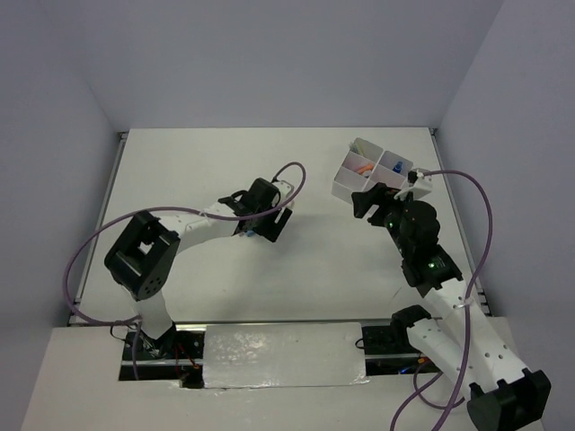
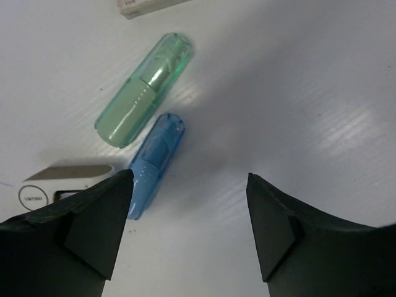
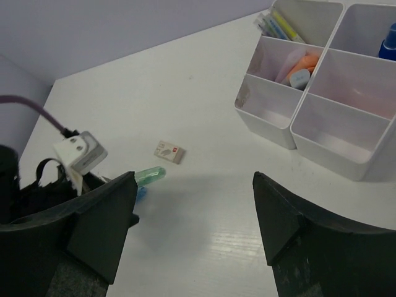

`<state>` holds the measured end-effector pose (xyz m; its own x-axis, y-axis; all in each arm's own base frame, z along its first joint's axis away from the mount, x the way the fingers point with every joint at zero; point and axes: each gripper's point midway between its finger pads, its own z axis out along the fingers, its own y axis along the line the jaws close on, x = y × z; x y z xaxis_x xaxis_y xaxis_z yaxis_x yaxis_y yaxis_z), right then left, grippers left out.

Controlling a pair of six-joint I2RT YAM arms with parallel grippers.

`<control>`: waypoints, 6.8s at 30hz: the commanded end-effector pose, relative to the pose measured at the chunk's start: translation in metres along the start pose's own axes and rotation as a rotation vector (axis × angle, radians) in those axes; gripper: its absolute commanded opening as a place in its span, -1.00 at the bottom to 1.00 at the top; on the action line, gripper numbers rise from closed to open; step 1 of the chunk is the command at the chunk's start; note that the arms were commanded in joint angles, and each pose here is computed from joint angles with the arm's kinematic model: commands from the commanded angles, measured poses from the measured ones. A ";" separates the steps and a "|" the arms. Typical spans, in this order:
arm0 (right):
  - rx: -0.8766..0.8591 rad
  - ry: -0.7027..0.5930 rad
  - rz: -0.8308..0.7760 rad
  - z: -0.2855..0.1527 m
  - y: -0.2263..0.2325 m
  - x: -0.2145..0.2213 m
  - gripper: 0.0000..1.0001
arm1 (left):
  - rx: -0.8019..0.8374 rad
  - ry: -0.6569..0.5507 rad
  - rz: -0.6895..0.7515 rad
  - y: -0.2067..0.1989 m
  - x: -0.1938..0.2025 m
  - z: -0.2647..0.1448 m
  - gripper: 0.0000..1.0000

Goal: Sort the stationery into containers
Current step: Pick up the stationery from the center of the board, then place the stationery in the storage box, then pick up the stationery from the center of the board, then place the stationery in the storage box.

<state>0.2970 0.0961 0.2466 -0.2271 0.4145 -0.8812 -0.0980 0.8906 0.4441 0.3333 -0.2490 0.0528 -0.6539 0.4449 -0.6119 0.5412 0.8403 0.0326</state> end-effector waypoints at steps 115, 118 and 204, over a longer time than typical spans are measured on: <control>0.694 -0.098 -0.061 0.123 -0.129 -0.049 0.49 | -0.013 -0.386 -0.226 -0.011 -0.038 -0.100 0.98; 0.650 -0.140 -0.043 0.110 -0.117 -0.065 0.56 | -0.006 -0.374 -0.120 -0.013 -0.048 -0.086 0.98; -0.223 0.453 0.296 0.030 0.121 0.155 -1.00 | 0.261 -0.642 -0.111 -0.100 -0.042 -0.096 0.99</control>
<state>0.2594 0.2749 0.1266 -0.7380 0.4413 -0.5105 -0.1226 0.6562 0.7445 0.2486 -0.3191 0.1187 -0.3513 0.0963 -0.9313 0.6696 0.7211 -0.1780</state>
